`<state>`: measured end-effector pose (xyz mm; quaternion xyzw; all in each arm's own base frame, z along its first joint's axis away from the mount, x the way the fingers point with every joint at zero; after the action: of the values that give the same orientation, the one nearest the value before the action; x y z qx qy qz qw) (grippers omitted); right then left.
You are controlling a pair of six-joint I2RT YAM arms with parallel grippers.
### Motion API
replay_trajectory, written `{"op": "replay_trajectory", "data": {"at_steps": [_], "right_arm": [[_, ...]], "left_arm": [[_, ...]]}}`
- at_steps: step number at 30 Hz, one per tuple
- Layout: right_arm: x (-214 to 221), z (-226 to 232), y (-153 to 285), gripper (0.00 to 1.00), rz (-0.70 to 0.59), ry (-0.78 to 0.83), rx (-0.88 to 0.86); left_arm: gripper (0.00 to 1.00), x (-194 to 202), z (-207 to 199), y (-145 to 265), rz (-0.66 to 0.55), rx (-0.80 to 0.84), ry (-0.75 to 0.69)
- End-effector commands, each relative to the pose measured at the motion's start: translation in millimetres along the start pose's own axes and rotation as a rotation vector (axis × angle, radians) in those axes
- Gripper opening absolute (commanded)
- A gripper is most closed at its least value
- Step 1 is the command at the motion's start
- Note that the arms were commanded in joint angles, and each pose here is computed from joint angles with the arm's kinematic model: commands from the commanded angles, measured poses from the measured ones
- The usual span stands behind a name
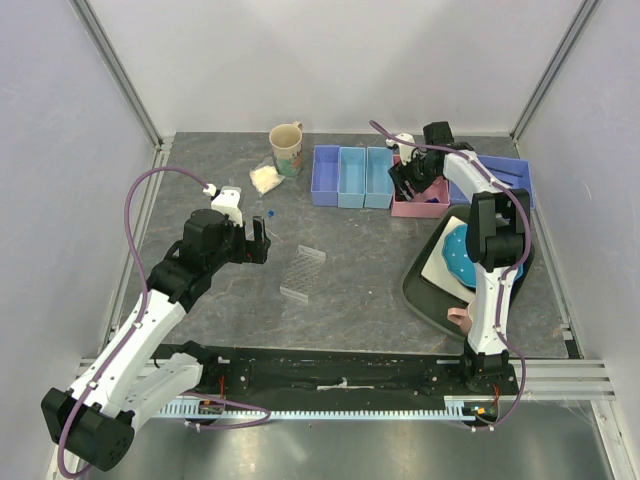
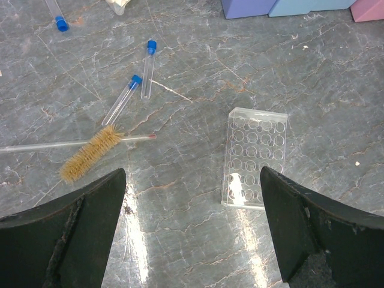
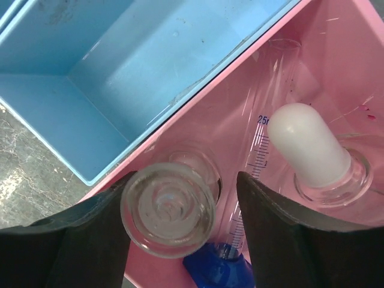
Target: Organize the chemistry lab equipment
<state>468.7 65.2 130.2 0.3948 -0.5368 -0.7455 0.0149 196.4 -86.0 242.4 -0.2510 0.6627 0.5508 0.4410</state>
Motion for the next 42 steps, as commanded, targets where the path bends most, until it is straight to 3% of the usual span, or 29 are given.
{"op": "replay_trajectory", "data": {"at_steps": [1, 12, 20, 23, 28, 31, 38, 42], "right_arm": [[-24.9, 3.1, 27.3, 0.74, -0.086, 0.029, 0.017], [-52.4, 17.4, 90.0, 0.82, -0.24, 0.078, 0.104], [-38.5, 51.5, 144.5, 0.91, -0.368, 0.122, 0.117], [-28.9, 71.2, 163.7, 0.98, -0.474, 0.138, 0.092], [-9.4, 98.9, 201.1, 0.98, -0.665, 0.136, 0.134], [10.8, 104.9, 198.0, 0.98, -0.75, -0.064, 0.179], [49.0, 134.9, 172.8, 0.98, -0.695, 0.03, -0.163], [60.8, 139.6, 162.7, 0.98, -0.693, 0.036, -0.241]], "left_arm": [[0.99, -4.0, 1.5, 0.7, -0.026, -0.005, -0.028], [0.99, -4.8, 1.2, 3.4, -0.038, -0.002, -0.023], [0.99, -4.0, 0.1, 2.7, -0.033, 0.007, -0.016], [0.99, -3.5, -0.5, 1.3, -0.026, 0.01, -0.014], [0.99, -2.7, 0.0, -1.9, -0.011, -0.001, -0.007], [0.99, -1.1, 0.4, -6.3, 0.006, -0.008, -0.006], [0.99, 2.6, -0.6, -27.5, 0.125, -0.013, -0.014], [0.98, 6.6, 4.7, -40.8, 0.223, -0.078, -0.051]]}}
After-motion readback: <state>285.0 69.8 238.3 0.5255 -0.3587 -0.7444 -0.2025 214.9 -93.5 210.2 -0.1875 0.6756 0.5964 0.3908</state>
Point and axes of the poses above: each gripper's point midway between its finger pads, its own y axis back along the fingers, its own z axis along the line the jaws close on, x = y × z, the point moved 9 cm from there along y, back along the fingers, and after that the axes turned 8 degrees about -y, right-handed, at the moved point
